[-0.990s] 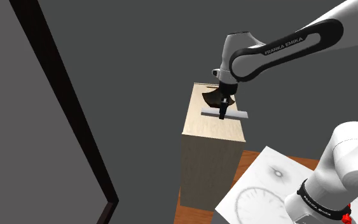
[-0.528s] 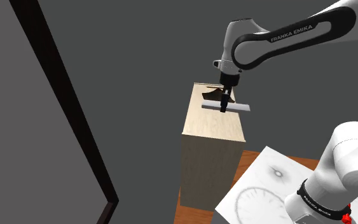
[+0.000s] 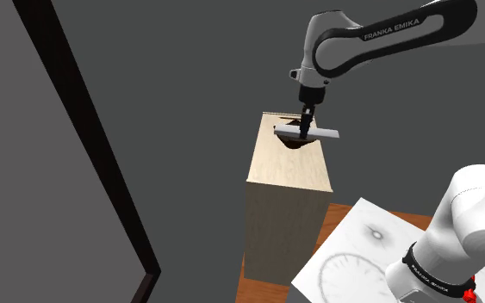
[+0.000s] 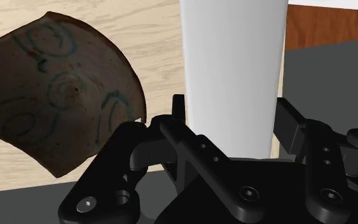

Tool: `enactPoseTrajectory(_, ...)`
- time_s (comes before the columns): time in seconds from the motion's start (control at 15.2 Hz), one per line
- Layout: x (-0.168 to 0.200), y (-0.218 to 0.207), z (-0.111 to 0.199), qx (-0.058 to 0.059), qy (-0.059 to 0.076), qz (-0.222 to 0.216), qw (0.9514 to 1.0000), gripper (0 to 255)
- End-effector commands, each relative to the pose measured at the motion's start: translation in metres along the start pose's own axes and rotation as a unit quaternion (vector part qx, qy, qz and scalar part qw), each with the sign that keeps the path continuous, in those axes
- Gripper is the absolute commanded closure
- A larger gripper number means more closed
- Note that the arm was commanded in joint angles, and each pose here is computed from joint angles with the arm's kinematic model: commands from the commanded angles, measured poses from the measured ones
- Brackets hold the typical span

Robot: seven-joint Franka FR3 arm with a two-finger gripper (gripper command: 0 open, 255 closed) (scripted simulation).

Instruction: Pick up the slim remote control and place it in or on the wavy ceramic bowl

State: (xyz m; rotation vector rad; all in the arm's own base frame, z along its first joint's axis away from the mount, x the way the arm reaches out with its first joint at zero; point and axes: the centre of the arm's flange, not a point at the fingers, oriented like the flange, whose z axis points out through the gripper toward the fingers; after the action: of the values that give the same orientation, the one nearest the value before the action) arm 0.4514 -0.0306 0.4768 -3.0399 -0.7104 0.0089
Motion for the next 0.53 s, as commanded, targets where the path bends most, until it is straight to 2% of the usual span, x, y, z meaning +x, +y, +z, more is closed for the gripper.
enactPoseTrajectory(0.0,0.007,0.023,-0.002,0.000,0.000,0.000,1.0000,255)
enactPoseTrajectory(0.46,0.031,0.112,-0.004,0.000,0.000,0.000,1.0000,255)
